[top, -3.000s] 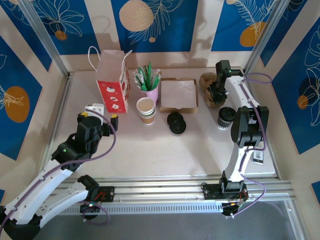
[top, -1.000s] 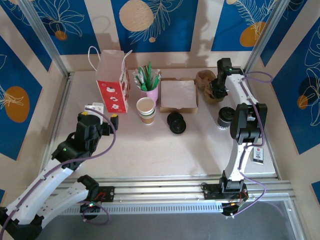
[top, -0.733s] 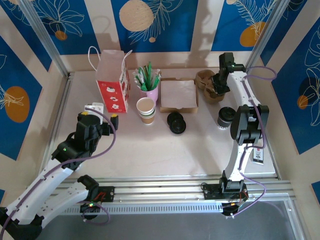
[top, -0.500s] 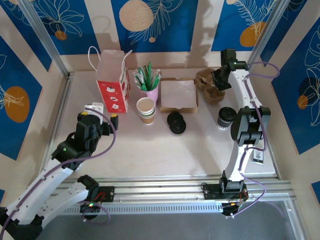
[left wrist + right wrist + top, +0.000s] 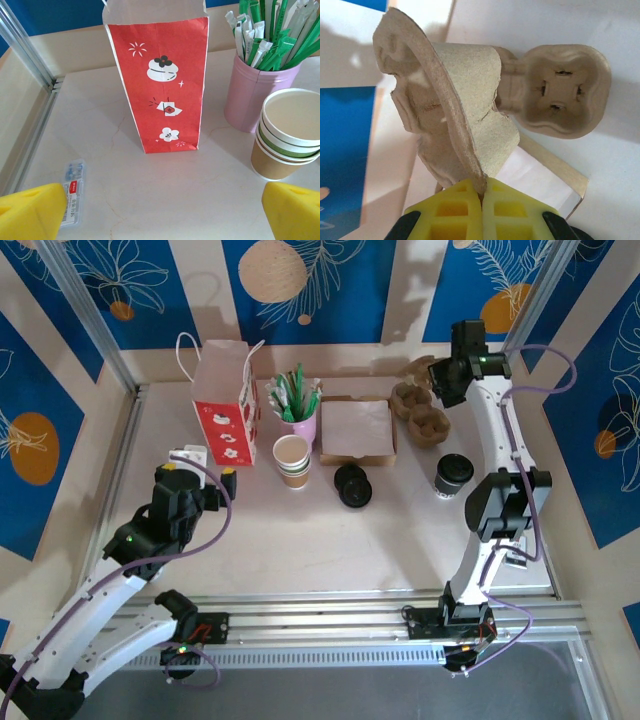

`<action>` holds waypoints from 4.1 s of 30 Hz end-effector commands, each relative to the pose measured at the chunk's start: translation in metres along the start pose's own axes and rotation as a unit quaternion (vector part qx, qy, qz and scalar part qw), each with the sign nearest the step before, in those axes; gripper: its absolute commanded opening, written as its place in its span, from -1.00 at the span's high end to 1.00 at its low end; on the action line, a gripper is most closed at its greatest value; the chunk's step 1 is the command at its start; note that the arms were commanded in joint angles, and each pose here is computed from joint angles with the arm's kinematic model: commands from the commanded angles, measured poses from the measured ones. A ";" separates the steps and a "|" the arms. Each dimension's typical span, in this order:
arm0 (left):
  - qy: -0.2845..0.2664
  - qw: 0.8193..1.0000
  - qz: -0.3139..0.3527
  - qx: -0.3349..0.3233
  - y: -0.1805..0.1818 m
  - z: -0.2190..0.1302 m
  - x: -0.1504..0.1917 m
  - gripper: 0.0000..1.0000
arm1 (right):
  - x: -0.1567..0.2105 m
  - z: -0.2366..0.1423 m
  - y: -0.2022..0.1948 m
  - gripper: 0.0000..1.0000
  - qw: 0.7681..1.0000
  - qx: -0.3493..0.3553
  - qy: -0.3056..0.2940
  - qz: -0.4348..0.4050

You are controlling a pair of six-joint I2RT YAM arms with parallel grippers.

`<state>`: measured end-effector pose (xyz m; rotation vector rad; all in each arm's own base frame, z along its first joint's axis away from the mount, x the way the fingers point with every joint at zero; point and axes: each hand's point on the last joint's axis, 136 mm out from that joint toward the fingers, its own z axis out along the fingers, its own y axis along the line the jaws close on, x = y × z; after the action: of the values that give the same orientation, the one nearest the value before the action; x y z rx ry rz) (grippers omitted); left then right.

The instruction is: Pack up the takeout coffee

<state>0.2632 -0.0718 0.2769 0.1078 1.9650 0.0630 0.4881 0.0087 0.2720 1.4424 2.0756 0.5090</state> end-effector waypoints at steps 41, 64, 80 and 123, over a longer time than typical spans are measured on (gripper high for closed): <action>-0.076 0.994 -0.082 -0.021 0.028 -0.034 -0.036 -1.00 | 0.193 -0.116 -0.323 1.00 0.973 -0.045 0.129 -0.186; -0.012 0.999 -0.044 -0.020 0.024 -0.039 -0.113 -1.00 | 0.169 -0.091 -0.345 0.10 0.977 0.025 0.121 -0.174; 0.121 0.981 -0.147 -0.039 0.056 0.058 -0.148 -1.00 | 0.173 -0.132 -0.296 -0.42 0.953 -0.061 0.149 -0.255; 0.269 0.948 -0.149 -0.085 0.092 0.237 -0.079 0.62 | 0.204 -0.157 -0.288 -0.52 0.892 -0.065 0.177 -0.411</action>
<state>0.5179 0.0007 0.2684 -0.3223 2.4763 0.0627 0.1222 0.1029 0.1688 0.2781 2.6445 0.5662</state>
